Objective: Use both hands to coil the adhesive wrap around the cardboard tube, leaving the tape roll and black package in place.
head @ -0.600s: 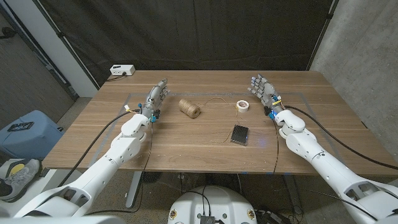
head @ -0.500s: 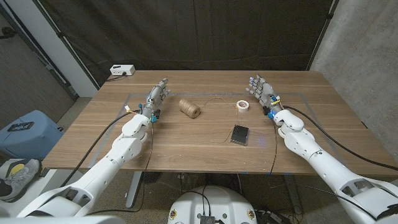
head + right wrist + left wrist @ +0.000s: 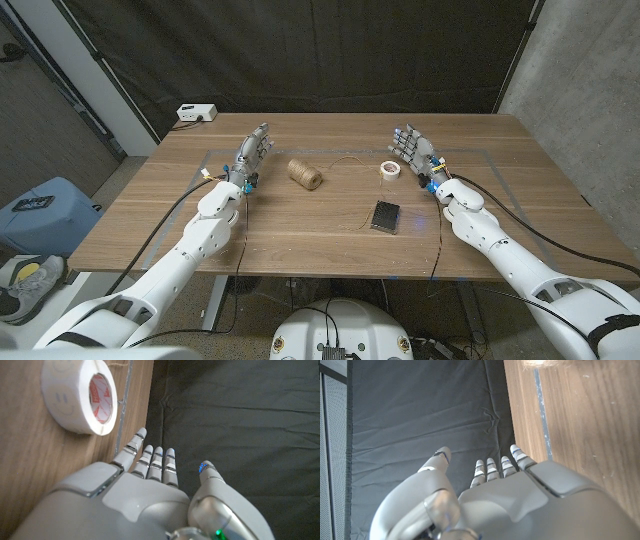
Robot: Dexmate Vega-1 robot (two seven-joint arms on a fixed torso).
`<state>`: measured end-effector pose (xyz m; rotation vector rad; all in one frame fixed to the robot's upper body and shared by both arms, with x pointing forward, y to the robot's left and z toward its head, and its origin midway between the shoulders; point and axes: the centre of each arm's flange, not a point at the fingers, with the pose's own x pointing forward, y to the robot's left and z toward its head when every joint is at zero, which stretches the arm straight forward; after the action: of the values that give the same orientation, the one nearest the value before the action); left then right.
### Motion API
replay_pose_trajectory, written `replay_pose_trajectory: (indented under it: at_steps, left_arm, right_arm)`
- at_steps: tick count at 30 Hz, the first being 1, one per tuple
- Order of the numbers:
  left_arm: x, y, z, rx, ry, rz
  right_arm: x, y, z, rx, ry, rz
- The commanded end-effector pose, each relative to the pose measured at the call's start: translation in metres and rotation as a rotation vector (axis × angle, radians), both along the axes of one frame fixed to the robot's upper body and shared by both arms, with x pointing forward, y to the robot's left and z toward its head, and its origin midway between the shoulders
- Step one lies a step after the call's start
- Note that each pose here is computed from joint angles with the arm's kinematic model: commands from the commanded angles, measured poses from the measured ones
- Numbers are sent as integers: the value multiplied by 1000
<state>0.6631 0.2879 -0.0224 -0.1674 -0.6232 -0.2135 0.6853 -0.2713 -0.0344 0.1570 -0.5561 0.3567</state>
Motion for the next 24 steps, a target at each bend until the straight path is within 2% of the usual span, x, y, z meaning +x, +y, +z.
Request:
replay_pose_trajectory:
  at_steps: [1, 10, 15, 24]
  left_arm:
    - [4, -10, 12, 40, -15, -14]
    - [7, -19, 23, 92, -26, -20]
    - [7, -20, 25, 109, -31, -22]
    - [3, -12, 30, 172, -28, -18]
  right_arm:
    - [2, -5, 5, -2, -20, 5]
    - [-5, -13, 18, -26, -66, -10]
    - [-4, -15, 21, -29, -74, -12]
    - [0, -16, 24, -31, -71, -14]
